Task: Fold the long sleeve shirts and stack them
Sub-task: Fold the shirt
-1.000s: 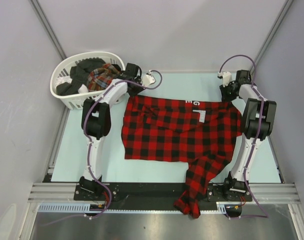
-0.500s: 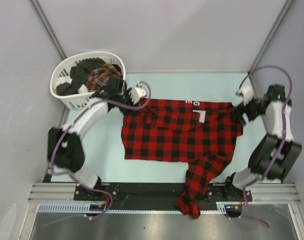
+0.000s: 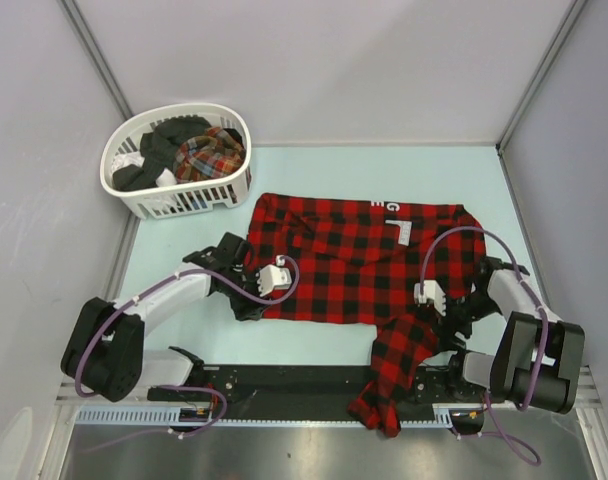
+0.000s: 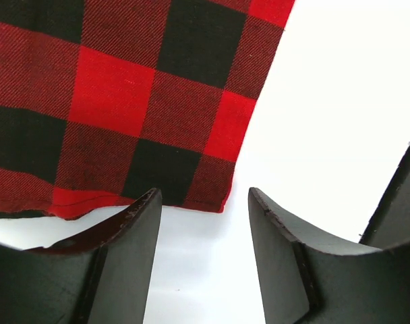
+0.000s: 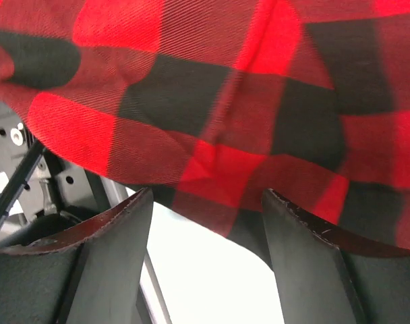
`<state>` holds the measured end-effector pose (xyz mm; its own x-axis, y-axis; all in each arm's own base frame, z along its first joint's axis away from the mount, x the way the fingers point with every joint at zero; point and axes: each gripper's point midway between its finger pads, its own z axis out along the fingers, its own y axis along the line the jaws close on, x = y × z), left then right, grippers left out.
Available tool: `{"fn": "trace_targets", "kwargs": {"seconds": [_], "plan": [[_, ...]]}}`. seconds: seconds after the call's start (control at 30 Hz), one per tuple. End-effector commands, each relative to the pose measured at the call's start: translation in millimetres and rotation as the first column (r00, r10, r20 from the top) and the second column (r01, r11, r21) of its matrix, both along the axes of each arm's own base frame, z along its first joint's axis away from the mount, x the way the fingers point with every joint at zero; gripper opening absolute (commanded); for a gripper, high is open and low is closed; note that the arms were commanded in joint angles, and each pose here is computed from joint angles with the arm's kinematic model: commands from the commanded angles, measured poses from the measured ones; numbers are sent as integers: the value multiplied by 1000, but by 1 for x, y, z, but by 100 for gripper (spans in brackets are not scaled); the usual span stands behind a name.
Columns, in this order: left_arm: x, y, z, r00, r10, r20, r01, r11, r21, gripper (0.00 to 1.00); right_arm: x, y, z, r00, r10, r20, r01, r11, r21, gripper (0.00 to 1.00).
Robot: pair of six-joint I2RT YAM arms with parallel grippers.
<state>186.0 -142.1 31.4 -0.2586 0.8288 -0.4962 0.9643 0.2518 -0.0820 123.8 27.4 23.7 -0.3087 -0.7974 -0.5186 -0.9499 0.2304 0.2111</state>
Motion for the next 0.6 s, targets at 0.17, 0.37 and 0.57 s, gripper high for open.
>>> {"fn": "trace_targets", "kwargs": {"seconds": [0.17,0.37,0.57], "plan": [[5,1,-9,987,-114,115,111,993,37,60,-5,-6,-13,983,167,81,-156,980,-125,73],[1,0,-26,977,-169,130,158,983,92,55,-8,-9,-13,975,195,105,-177,971,-161,65],[-7,7,-39,973,-202,109,184,970,157,22,1,-9,-21,982,154,110,-127,968,-218,16]]}}
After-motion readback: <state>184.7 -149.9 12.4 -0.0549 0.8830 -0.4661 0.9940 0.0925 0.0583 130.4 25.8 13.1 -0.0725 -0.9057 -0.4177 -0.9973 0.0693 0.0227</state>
